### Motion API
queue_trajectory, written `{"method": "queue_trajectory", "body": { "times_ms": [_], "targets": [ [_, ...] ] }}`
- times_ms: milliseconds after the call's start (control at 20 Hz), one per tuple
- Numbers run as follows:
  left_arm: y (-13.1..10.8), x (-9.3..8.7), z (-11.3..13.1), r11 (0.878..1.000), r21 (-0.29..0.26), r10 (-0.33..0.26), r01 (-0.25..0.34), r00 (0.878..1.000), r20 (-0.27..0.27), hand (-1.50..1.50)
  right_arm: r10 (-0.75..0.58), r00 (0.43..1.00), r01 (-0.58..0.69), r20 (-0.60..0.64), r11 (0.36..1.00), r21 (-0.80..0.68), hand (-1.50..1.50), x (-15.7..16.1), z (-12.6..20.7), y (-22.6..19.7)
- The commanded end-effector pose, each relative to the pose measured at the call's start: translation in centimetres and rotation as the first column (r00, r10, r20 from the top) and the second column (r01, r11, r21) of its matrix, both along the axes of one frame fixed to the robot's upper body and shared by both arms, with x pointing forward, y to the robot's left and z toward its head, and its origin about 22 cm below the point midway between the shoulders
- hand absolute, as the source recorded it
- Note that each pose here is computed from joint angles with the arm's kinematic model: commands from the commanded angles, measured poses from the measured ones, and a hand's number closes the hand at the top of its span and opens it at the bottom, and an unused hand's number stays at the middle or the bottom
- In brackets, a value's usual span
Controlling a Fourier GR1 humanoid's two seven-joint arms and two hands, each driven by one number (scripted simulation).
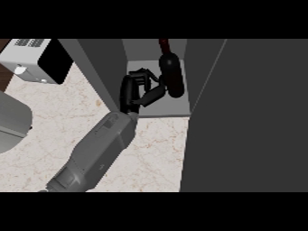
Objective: Pick up the wine, place it into the cabinet and close the cabinet
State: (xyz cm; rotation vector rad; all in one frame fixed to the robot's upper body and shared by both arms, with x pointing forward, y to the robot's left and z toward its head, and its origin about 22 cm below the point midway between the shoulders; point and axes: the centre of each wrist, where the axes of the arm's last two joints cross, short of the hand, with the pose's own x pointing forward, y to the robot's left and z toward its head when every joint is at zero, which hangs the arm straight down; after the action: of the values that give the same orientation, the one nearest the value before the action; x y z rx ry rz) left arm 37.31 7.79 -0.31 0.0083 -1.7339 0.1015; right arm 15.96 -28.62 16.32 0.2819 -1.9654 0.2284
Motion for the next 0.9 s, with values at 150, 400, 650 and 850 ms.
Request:
{"method": "queue_trajectory", "body": {
  "times_ms": [150, 400, 650, 850],
  "targets": [
    [-0.2, 2.0, 1.0, 0.999, 0.026, 0.048, -0.048, 0.999, -0.002, 1.50, 0.041, 0.999, -0.041, 0.027, 0.999, 0.011, -1.50, 0.7, 0.7, 0.9],
    [0.8, 2.8, 0.3, 0.984, 0.171, 0.060, -0.051, 0.997, -0.047, 1.50, 0.055, 0.998, -0.055, 0.037, 0.998, 0.001, -1.50, -0.3, 0.9, 0.7],
    [1.9, 2.8, -0.7, 0.988, 0.151, 0.059, -0.046, 0.995, -0.083, 1.50, 0.046, 0.998, -0.046, 0.043, 0.999, 0.004, -1.50, 0.3, 0.3, 0.9],
    [2.6, 2.2, -1.9, 0.988, 0.142, 0.082, -0.068, 0.992, -0.099, 1.50, 0.076, 0.996, -0.077, 0.042, 0.997, 0.008, -1.50, 0.3, 1.1, 0.4]
  ]
}}
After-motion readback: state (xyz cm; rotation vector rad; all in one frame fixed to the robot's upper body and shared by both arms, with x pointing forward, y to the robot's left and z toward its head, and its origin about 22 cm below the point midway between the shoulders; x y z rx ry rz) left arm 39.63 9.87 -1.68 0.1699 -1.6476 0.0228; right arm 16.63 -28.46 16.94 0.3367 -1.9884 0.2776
